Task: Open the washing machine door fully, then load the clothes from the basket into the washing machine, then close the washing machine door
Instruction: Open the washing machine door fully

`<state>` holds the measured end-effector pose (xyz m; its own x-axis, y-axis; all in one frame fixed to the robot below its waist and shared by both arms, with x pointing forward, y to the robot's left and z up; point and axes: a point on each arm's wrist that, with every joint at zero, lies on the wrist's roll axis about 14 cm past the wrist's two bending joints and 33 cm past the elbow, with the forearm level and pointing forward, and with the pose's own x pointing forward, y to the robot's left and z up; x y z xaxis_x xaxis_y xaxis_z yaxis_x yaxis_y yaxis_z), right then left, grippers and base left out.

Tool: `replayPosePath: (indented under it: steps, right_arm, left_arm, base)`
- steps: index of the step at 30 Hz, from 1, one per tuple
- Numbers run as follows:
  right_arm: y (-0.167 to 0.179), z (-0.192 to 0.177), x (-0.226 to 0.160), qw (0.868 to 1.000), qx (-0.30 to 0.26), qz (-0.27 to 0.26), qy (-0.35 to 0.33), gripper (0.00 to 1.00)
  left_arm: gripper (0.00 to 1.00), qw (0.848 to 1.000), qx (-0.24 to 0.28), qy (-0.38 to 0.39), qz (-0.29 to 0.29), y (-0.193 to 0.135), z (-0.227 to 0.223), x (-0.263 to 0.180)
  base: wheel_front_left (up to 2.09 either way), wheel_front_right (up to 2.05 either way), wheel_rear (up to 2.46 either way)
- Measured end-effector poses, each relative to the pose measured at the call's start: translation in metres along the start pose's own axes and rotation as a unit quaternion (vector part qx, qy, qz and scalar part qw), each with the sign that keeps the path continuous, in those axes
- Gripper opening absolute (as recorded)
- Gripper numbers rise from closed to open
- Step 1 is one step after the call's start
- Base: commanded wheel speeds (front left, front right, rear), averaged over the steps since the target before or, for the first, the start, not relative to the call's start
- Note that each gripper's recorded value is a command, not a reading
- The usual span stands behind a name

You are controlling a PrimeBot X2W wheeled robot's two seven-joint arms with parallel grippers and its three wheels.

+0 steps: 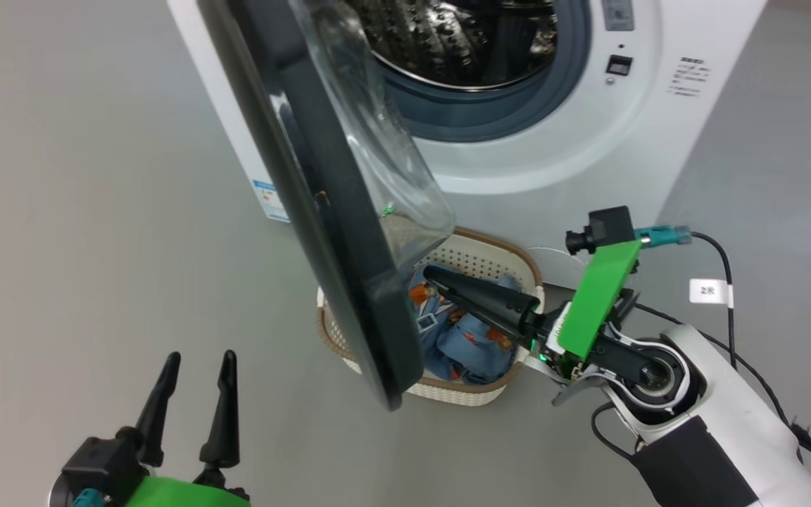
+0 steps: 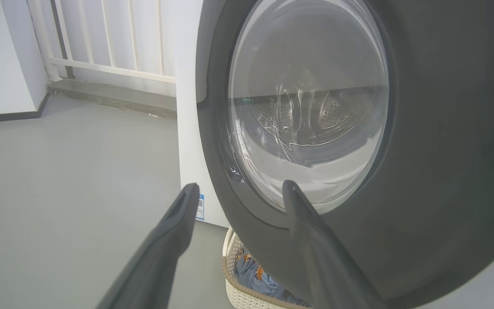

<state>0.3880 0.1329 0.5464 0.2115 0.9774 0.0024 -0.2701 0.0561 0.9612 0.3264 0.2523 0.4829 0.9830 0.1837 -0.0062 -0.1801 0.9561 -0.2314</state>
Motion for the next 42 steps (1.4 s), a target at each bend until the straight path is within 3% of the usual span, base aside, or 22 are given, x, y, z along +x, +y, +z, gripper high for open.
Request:
replayPosePath:
  steps: [16, 24, 42]
  right_arm:
    - [-0.017, 0.029, -0.068, 0.988, -0.015, -0.048, -0.145, 1.00]
    - [-0.032, 0.033, -0.110, 0.972, -0.025, -0.088, -0.216, 1.00]
    - [-0.066, 0.029, -0.178, 0.934, -0.061, -0.179, -0.303, 1.00]
  left_arm:
    - [1.00, 0.999, 0.002, 0.007, -0.033, -0.014, -0.006, 0.010]
    - [1.00, 0.999, 0.002, 0.012, -0.050, -0.024, -0.010, 0.011]
    - [1.00, 0.997, 0.008, 0.016, -0.072, -0.035, -0.013, 0.014]
  base:
    - [0.00, 0.00, 0.00]
    - [0.00, 0.00, 0.00]
    - [0.00, 0.00, 0.00]
